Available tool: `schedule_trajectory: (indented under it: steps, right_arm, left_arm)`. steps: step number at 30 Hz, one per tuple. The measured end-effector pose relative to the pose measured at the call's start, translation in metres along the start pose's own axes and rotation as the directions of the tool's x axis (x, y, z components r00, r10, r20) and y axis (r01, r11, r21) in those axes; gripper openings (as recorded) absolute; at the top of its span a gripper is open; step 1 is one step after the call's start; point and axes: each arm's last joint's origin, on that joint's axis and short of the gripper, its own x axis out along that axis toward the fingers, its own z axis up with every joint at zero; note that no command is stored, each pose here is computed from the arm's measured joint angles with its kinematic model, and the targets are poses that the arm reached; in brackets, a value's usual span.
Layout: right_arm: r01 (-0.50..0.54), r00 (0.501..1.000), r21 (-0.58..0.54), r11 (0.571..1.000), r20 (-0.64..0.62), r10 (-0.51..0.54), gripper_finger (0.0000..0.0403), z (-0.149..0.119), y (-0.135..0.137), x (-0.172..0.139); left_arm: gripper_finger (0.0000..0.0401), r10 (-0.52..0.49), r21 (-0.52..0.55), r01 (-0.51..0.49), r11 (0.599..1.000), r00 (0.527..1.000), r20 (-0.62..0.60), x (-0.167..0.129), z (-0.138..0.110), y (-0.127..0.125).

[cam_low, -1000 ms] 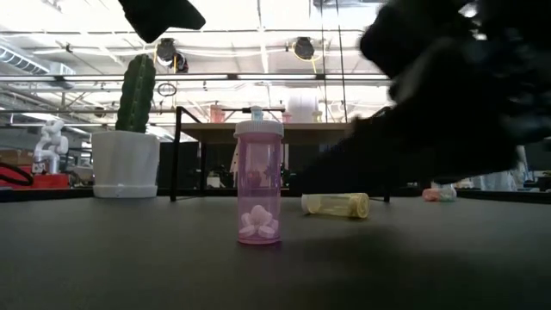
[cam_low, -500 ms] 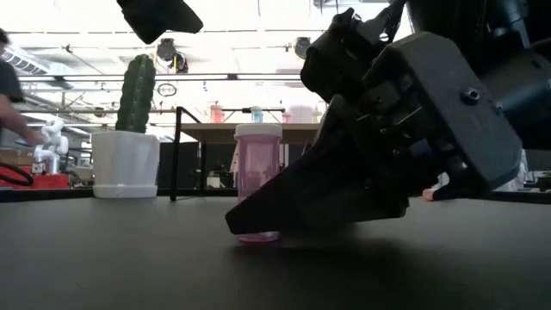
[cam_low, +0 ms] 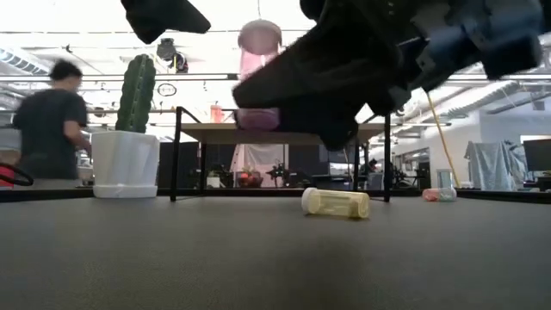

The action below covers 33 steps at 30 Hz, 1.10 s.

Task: Pick and place medicine bottles onto shelf by color
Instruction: Put the right pink pill bottle aligned with the other pink pill bottle on the shelf

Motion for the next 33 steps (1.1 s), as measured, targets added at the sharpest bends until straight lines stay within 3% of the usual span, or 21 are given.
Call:
schedule_trajectory:
  steps: [6, 9, 12, 16, 19, 25, 33]
  right_arm:
    - [0.09, 0.987, 0.152, 0.984, -0.148, -0.068, 0.0101, 0.037, -0.014, -0.037]
    - [0.146, 0.976, 0.207, 0.967, -0.187, -0.108, 0.0099, 0.053, -0.021, -0.056]
    - [0.144, 0.981, 0.235, 0.961, -0.16, -0.107, 0.0097, 0.072, -0.021, -0.075]
    - [0.14, 0.987, 0.221, 0.965, -0.112, -0.118, 0.0098, 0.088, -0.023, -0.092]
    - [0.147, 0.988, 0.204, 0.968, -0.081, -0.133, 0.0098, 0.097, -0.023, -0.103]
    - [0.213, 0.974, 0.157, 0.964, -0.115, -0.197, 0.0098, 0.095, -0.026, -0.11]
    - [0.23, 0.967, 0.172, 0.958, -0.15, -0.205, 0.0098, 0.091, -0.027, -0.109]
  left_arm:
    - [0.0246, 0.034, -0.136, -0.026, 0.99, 0.998, 0.055, -0.006, 0.016, 0.013]
    - [0.0246, 0.036, -0.134, -0.022, 0.991, 0.994, 0.106, -0.014, 0.037, 0.016]
    - [0.0246, 0.061, -0.078, -0.051, 0.996, 0.99, 0.124, -0.022, 0.061, 0.017]
    - [0.0246, 0.119, -0.089, -0.109, 0.99, 0.985, 0.122, -0.021, 0.093, 0.024]
    - [0.0246, 0.093, -0.11, -0.081, 0.991, 0.99, 0.109, -0.02, 0.115, 0.032]
    - [0.0246, 0.096, -0.102, -0.096, 0.99, 0.995, 0.001, -0.017, 0.117, 0.042]
    - [0.0246, 0.065, -0.011, -0.065, 0.998, 0.997, 0.046, -0.019, 0.12, 0.035]
